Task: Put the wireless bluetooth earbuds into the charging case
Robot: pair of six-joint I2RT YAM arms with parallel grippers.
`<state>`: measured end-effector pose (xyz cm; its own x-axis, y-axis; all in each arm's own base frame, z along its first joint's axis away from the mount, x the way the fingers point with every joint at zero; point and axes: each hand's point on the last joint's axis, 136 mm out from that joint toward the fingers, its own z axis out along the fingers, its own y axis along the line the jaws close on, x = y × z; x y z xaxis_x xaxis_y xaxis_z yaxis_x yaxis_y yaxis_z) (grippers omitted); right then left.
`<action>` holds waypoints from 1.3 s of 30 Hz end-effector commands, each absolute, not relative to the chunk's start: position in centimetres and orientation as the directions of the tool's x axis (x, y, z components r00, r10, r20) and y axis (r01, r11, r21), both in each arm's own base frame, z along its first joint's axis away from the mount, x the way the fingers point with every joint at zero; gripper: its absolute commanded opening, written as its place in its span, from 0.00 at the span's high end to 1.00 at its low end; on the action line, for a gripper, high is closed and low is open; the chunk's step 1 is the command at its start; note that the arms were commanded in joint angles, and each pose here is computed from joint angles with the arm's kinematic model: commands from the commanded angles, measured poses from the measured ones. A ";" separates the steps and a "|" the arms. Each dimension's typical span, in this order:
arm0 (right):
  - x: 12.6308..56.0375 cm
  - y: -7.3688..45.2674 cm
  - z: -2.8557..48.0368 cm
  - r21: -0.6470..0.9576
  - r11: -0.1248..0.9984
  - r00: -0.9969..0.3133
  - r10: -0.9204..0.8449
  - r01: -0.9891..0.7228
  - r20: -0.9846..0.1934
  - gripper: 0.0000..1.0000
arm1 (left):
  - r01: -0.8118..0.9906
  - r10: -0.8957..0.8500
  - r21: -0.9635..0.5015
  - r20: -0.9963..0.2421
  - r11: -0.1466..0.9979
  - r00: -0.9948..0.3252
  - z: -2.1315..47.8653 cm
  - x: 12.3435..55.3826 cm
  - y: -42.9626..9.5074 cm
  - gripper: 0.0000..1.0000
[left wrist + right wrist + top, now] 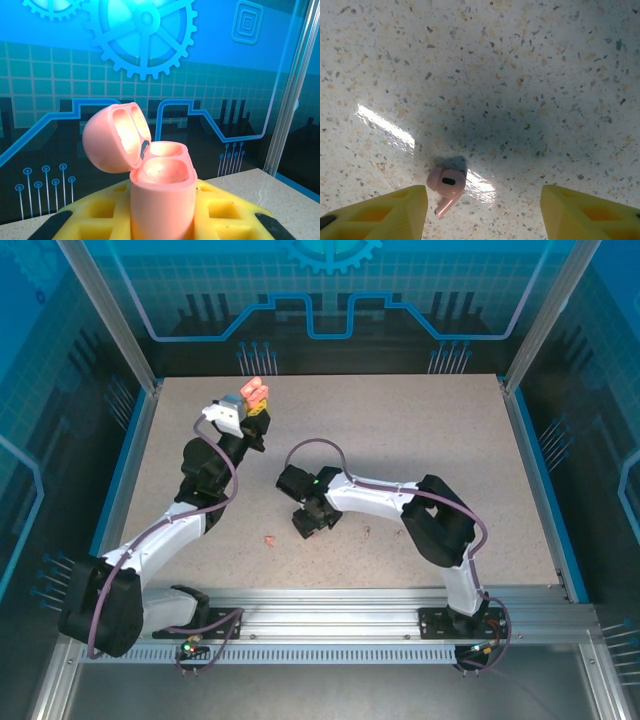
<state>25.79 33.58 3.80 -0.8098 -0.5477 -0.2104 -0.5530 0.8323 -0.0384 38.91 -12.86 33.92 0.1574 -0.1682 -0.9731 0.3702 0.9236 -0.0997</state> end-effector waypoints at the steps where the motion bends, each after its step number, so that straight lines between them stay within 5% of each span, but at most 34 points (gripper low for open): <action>1: 25.1 33.8 3.5 -0.075 0.845 -0.827 -0.535 -0.530 -0.172 0.39 | 0.359 -0.193 -0.098 -0.952 0.928 0.238 37.1 38.1 -12.3 1.00; 24: 24.3 34.9 1.5 -0.058 0.843 -0.838 -0.538 -0.535 -0.092 0.54 | 0.364 -0.196 -0.100 -0.952 0.926 0.236 37.2 37.8 -12.3 1.00; 39: 24.2 35.1 1.4 -0.058 0.890 -0.888 -0.456 -0.453 -0.058 0.55 | 0.370 -0.199 -0.105 -0.954 0.923 0.224 36.6 37.6 -12.3 1.00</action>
